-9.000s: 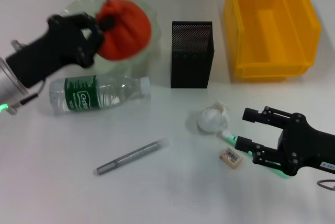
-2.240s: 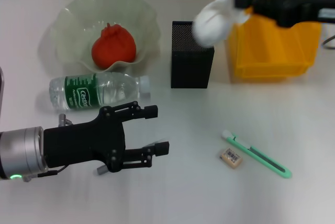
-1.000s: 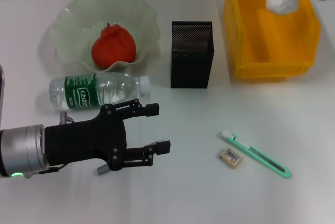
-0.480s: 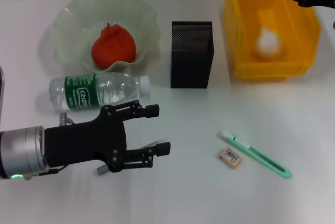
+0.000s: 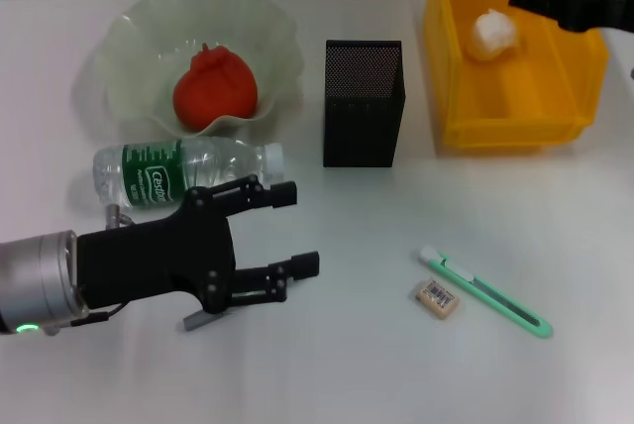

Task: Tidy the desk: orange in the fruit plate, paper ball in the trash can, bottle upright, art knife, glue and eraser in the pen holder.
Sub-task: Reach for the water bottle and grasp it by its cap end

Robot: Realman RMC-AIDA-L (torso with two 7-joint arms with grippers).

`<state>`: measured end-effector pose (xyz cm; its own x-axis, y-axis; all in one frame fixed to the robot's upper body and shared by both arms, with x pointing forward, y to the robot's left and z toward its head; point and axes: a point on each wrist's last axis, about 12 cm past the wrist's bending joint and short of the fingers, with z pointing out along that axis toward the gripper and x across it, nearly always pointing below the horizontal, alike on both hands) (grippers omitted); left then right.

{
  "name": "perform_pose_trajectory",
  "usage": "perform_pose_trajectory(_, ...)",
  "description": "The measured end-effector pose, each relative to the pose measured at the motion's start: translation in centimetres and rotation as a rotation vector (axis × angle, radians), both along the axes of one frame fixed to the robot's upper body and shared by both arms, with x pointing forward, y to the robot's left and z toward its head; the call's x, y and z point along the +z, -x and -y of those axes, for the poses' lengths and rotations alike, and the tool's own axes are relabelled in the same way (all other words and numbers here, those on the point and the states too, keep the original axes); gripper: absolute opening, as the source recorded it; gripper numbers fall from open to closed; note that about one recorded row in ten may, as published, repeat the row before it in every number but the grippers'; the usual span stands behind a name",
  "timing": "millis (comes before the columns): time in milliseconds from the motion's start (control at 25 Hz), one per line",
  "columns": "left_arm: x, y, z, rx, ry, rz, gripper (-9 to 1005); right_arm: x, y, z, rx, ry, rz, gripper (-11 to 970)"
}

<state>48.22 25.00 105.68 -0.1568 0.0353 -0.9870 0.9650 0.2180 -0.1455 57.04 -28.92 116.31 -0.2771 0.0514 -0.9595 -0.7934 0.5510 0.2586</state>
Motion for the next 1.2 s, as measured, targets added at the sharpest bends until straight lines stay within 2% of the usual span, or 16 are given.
perform_pose_trajectory(80,0.3,0.1,-0.2,0.015,0.033,0.004,784,-0.4,0.8,-0.2,0.047,-0.02,0.019,421)
perform_pose_trajectory(120,0.4,0.1,-0.3,0.019,0.043,0.004,784,-1.1,1.6,-0.4,0.087,-0.042,0.038,458)
perform_pose_trajectory(160,0.4,0.1,-0.3,0.019,0.043,0.004,784,-1.1,1.6,-0.4,0.087,-0.042,0.038,495)
perform_pose_trajectory(240,0.6,0.1,-0.4,0.02,0.057,0.01,784,-2.3,2.5,-0.7,0.122,-0.074,0.064,568)
perform_pose_trajectory(320,1.0,0.0,-0.6,0.033,0.085,0.025,783,-4.4,4.0,-1.2,0.167,-0.099,0.119,595)
perform_pose_trajectory(360,1.0,0.0,-0.6,0.033,0.085,0.025,783,-4.4,4.0,-1.2,0.167,-0.099,0.119,609)
perform_pose_trajectory(480,1.4,0.0,-0.8,0.048,0.119,0.041,783,-6.6,5.6,-1.9,0.196,-0.088,0.18,650)
perform_pose_trajectory(520,1.6,-0.1,-0.9,0.045,0.13,0.049,783,-8.2,6.6,-2.4,0.198,-0.078,0.21,664)
perform_pose_trajectory(560,1.6,-0.1,-0.9,0.045,0.13,0.049,783,-8.2,6.6,-2.4,0.198,-0.078,0.21,678)
perform_pose_trajectory(720,2.1,-0.6,-0.7,0.03,0.133,0.054,783,-11.2,8.7,-3.5,0.169,-0.046,0.243,718)
perform_pose_trajectory(920,2.6,-1.3,-0.5,0.023,0.131,0.034,782,-12.5,9.5,-4.1,0.139,-0.029,0.237,719)
perform_pose_trajectory(1200,2.7,-1.4,-0.4,0.023,0.13,0.033,782,-12.9,10.0,-4.5,0.146,-0.038,0.232,719)
